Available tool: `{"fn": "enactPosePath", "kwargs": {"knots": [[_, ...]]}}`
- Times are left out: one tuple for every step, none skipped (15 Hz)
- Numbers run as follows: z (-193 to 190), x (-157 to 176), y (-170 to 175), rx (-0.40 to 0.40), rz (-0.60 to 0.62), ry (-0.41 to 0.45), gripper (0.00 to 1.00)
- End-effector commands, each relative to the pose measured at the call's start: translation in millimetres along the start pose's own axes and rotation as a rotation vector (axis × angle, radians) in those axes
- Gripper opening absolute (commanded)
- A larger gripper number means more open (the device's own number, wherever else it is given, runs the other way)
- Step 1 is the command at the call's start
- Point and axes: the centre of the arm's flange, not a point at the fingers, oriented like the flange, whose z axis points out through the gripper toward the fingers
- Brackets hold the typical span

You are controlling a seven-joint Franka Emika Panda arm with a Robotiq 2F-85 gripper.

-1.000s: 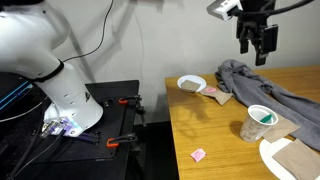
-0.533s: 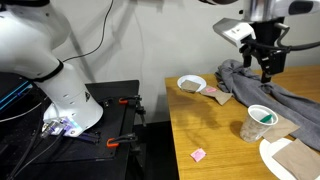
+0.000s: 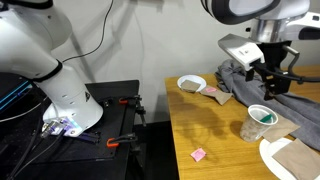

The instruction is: Take the green marker out of the cup and set it on the table

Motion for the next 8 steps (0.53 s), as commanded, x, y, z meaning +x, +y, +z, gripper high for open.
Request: {"fn": "enactPosePath", "kwargs": {"knots": [[1.3, -0.4, 0.2, 0.000, 0.000, -0.002, 1.00], [1.5, -0.4, 0.0, 0.000, 0.000, -0.003, 1.00], [1.5, -0.3, -1.1, 0.001, -0.002, -0.003, 1.00], [1.5, -0.1, -2.3, 0.001, -0.004, -0.002, 1.00], [1.5, -0.1, -2.3, 0.001, -0.004, -0.002, 1.00], [1.5, -0.1, -2.3, 0.001, -0.003, -0.002, 1.00], [1.5, -0.1, -2.3, 0.001, -0.004, -0.002, 1.00], [3.3, 1.2, -3.4, 0.001, -0.002, -0.006, 1.00]]}}
